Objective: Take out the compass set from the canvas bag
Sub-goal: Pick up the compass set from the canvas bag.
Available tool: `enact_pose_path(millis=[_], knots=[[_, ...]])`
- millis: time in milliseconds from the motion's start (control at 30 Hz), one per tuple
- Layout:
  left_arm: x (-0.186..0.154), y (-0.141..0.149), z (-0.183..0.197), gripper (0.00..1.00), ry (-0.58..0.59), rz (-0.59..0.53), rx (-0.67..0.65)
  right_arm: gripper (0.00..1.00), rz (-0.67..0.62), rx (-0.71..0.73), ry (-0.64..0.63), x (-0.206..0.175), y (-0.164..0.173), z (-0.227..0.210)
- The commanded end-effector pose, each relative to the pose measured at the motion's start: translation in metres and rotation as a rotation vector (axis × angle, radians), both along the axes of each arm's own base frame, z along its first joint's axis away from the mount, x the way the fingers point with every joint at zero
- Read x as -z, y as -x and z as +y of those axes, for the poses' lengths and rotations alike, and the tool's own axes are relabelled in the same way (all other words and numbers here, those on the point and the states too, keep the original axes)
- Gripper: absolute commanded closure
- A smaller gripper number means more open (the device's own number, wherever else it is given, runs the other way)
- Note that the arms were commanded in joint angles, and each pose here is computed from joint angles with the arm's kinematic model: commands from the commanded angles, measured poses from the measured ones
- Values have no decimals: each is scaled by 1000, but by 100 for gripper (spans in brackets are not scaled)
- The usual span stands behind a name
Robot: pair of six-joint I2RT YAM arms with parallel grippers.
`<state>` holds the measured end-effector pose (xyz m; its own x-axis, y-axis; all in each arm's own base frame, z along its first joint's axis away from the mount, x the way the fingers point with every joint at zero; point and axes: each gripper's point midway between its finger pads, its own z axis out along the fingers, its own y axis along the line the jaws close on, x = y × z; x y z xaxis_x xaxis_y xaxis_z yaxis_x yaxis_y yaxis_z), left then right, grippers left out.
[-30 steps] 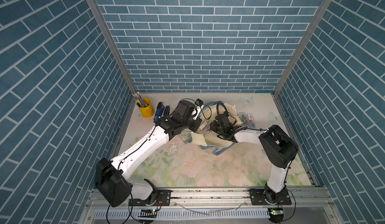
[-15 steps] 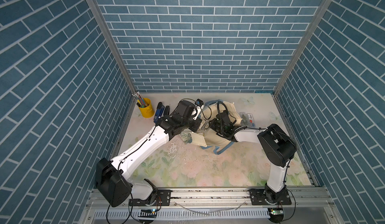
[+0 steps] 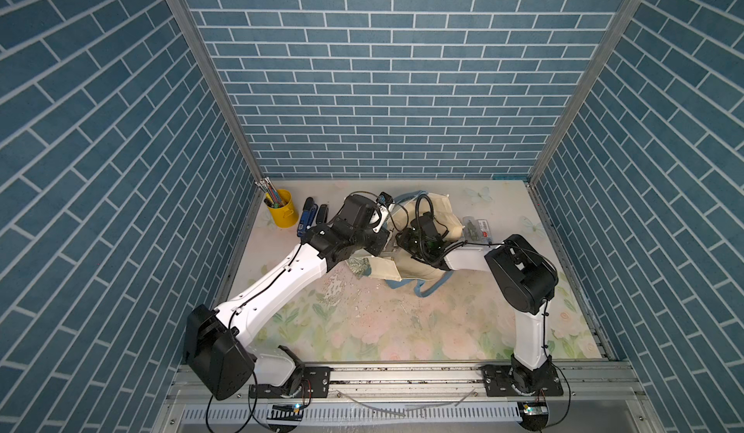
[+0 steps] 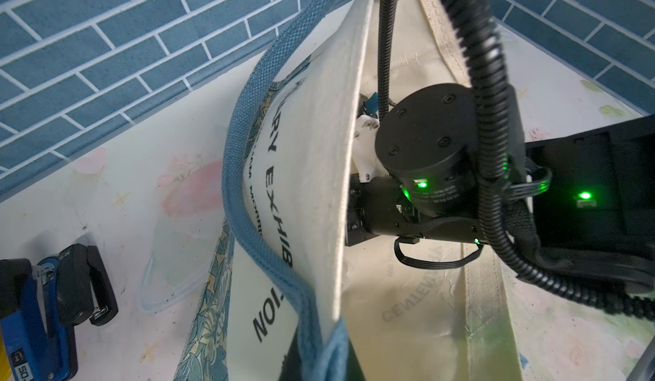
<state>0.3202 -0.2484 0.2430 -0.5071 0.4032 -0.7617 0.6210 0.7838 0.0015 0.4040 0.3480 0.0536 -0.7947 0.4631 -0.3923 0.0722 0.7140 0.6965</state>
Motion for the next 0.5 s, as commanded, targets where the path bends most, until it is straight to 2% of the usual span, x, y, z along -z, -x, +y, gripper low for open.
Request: enact_pose_path(millis=[0,467], knots=[[-21,0,-15,100,67,-52,52,58,-26,-51,-26,-21,-4,22],[-18,0,-9,100,43,-65,40,84,-68,-27,80,-36,-1,2]])
